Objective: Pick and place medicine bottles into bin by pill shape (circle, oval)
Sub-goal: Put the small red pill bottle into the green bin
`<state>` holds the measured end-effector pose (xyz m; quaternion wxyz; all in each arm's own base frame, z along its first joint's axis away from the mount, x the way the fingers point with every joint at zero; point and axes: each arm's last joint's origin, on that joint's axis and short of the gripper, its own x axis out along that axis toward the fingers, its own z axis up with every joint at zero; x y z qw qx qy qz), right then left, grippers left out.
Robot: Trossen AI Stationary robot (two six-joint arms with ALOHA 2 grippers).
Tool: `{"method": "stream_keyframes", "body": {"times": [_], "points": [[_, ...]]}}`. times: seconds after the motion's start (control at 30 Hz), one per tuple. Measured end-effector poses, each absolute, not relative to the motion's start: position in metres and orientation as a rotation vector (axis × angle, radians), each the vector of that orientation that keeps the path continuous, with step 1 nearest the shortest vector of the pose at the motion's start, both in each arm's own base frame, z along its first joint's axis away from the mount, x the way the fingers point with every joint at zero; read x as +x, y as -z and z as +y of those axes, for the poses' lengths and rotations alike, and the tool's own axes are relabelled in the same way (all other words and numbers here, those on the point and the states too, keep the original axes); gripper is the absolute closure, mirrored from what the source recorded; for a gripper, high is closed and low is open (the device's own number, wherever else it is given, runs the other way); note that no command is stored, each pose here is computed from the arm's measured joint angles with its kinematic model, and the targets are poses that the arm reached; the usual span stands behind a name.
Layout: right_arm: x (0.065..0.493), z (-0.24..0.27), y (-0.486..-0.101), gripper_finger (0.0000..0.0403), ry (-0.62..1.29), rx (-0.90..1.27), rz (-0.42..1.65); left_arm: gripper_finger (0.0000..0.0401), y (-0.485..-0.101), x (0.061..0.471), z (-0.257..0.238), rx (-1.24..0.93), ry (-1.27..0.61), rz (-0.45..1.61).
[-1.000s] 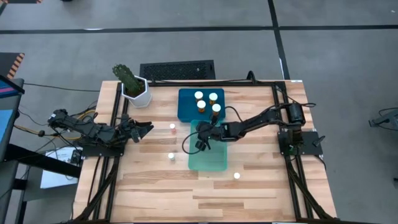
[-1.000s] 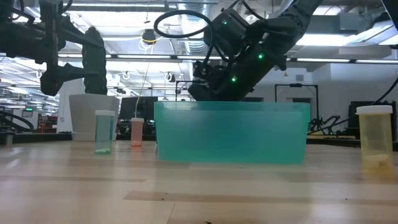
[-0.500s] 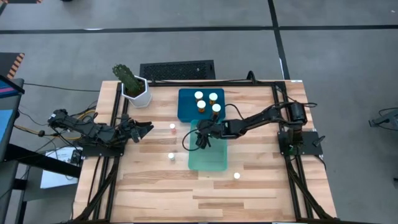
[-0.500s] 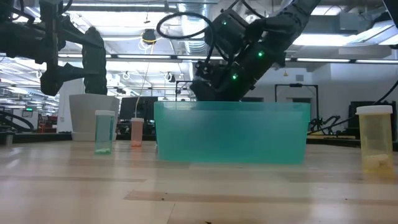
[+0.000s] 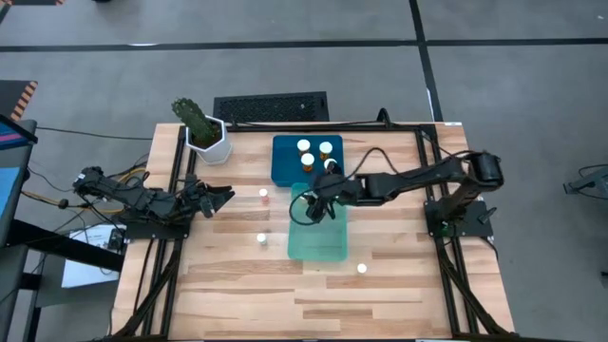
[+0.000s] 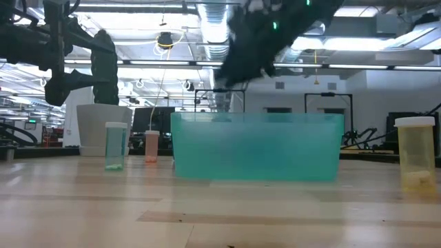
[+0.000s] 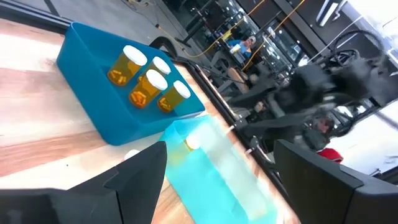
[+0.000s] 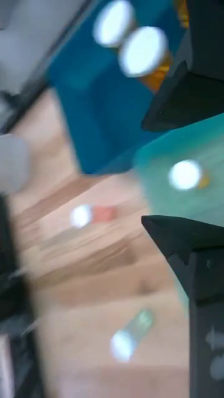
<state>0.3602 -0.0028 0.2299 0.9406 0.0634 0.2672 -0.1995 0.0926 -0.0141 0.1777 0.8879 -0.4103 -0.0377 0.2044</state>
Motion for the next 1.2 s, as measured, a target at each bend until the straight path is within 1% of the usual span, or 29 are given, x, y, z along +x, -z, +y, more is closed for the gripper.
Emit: {"method": "stream_keyframes", "body": {"times": [0.1, 0.2, 0.4, 0.6, 0.77, 0.83, 0.93, 1.2], "points": [[0.369, 0.001, -0.248, 0.0163, 0.370, 0.072, 0.468, 0.0112, -0.178, 0.093, -0.014, -0.853, -0.425, -0.078], [0.390, 0.000, -0.254, 0.0163, 0.358, 0.024, 0.450, 0.0112, -0.178, 0.093, -0.014, -0.852, -0.425, -0.078], [0.449, -0.001, -0.249, 0.0163, 0.281, -0.029, 0.457, 0.0112, -0.178, 0.093, -0.014, -0.851, -0.426, -0.077], [0.492, -0.006, -0.227, 0.0163, 0.232, -0.049, 0.533, 0.0112, -0.178, 0.093, -0.014, -0.851, -0.426, -0.077], [0.504, -0.021, -0.209, 0.0163, 0.239, -0.035, 0.582, 0.0112, -0.178, 0.093, -0.014, -0.846, -0.426, -0.076], [0.502, -0.028, -0.203, 0.0163, 0.252, -0.024, 0.616, 0.0112, -0.177, 0.093, -0.014, -0.843, -0.428, -0.072], [0.506, -0.037, -0.198, 0.0163, 0.259, -0.004, 0.602, 0.0112, -0.176, 0.092, -0.014, -0.838, -0.431, -0.065], [0.506, -0.049, -0.179, 0.0163, 0.257, 0.050, 0.655, 0.0112, -0.176, 0.092, -0.014, -0.833, -0.433, -0.059]]}}
